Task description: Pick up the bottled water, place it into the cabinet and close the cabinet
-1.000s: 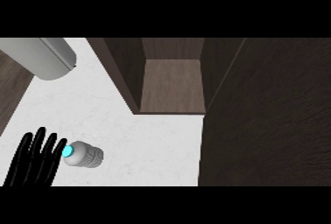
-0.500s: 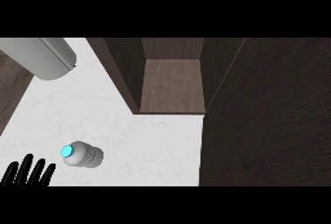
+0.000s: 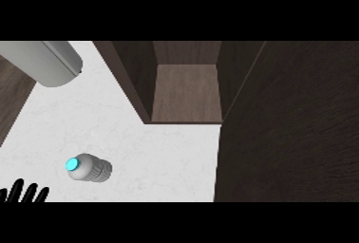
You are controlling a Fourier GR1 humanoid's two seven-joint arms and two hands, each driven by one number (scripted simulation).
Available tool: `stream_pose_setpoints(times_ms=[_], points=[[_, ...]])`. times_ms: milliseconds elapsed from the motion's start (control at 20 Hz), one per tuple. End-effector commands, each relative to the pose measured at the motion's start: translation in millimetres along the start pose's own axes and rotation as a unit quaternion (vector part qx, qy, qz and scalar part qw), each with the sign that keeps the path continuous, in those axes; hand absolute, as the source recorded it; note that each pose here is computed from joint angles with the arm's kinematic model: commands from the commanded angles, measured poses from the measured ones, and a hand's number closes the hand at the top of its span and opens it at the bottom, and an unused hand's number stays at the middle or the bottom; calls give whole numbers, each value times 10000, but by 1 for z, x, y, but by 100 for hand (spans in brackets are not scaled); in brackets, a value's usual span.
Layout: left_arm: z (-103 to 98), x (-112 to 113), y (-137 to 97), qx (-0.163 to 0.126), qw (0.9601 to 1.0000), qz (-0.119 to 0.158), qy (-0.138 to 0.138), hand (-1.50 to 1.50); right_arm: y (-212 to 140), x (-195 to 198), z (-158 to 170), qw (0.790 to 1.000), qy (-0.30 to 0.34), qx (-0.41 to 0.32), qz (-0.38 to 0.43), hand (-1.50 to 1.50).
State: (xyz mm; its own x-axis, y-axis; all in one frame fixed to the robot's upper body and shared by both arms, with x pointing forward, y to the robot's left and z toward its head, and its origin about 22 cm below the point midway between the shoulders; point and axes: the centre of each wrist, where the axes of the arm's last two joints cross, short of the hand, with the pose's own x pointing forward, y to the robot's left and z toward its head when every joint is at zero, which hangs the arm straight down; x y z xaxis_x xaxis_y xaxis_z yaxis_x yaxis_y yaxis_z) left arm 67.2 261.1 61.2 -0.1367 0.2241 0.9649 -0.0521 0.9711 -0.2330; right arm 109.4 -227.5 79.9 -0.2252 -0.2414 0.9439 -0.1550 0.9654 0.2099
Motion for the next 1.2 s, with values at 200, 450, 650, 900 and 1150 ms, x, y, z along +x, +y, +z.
stream_pose_setpoints(times_ms=[200, 450, 650, 900, 1150], points=[[-7, -17, 18, 403, 9991, -9, -121, -150, -7, 10, -8, 10000, -33, 9, 32, -150], [-8, -45, 50, 531, 9983, -219, -57, -150, -6, -4, 19, 10000, -14, 78, 49, -150], [-26, -40, 59, 382, 9988, -301, -30, -150, -8, -22, 14, 9999, 5, 170, 4, -150], [-38, -61, 101, 486, 9977, -481, 19, -150, 17, 7, 15, 9998, -20, 207, 18, -150], [-59, -85, 94, 479, 9965, -665, 187, -150, 14, -14, 8, 9999, -57, 137, -42, -150]])
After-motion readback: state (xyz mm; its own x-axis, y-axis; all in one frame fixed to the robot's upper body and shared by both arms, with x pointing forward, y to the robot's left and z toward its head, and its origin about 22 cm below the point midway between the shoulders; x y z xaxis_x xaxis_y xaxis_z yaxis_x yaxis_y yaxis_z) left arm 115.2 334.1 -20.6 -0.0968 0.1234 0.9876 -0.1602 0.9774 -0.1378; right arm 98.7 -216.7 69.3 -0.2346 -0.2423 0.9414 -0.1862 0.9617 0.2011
